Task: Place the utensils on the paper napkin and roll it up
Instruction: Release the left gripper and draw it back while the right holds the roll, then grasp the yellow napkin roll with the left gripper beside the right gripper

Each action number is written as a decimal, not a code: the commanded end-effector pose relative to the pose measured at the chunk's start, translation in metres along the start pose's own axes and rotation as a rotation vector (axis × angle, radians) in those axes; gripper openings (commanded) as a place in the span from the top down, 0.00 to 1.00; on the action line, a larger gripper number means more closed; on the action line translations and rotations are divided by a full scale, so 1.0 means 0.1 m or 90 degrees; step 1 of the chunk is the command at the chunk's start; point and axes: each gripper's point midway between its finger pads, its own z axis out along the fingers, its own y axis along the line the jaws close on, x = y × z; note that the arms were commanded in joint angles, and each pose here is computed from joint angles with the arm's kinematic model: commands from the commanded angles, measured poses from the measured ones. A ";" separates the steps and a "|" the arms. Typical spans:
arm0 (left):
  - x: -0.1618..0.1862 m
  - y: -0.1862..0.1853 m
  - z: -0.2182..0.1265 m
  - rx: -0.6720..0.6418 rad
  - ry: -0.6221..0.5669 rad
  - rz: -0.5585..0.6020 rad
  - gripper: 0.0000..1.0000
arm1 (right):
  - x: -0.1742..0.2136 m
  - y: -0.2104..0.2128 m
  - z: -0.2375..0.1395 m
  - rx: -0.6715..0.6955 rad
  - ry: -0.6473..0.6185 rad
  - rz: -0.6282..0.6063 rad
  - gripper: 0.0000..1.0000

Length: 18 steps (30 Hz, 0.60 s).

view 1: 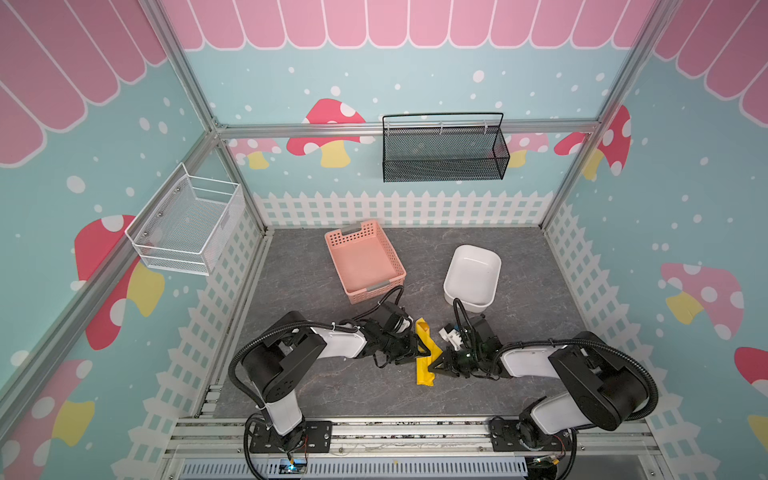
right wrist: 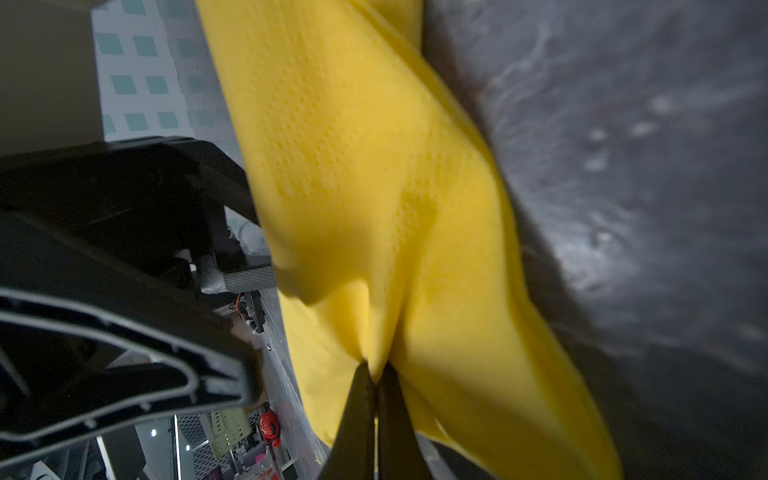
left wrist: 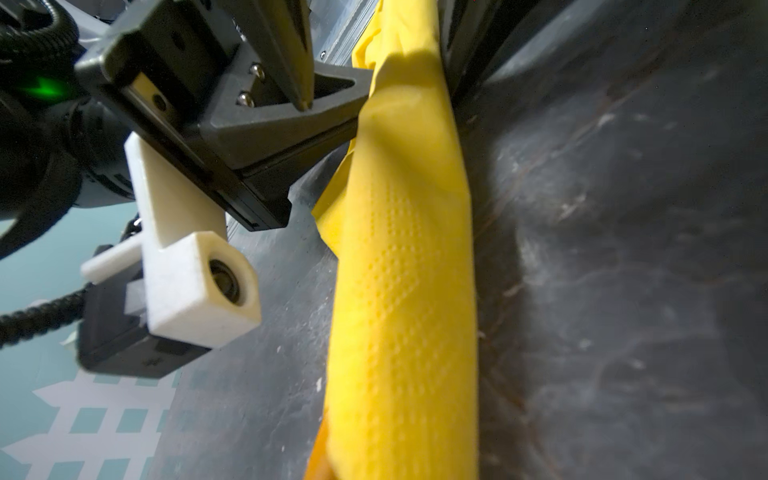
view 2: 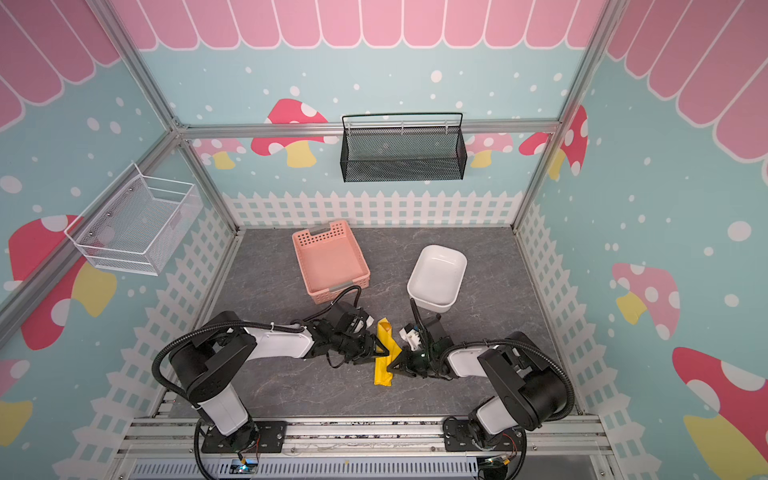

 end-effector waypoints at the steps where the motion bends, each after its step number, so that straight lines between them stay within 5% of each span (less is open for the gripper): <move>1: 0.02 0.28 0.08 -0.042 0.006 -0.044 0.50 | 0.19 -0.42 0.00 0.092 0.018 0.079 1.00; 18: 0.00 0.41 0.14 -0.130 0.032 0.026 0.60 | 0.19 -0.42 0.02 0.086 0.018 0.080 1.00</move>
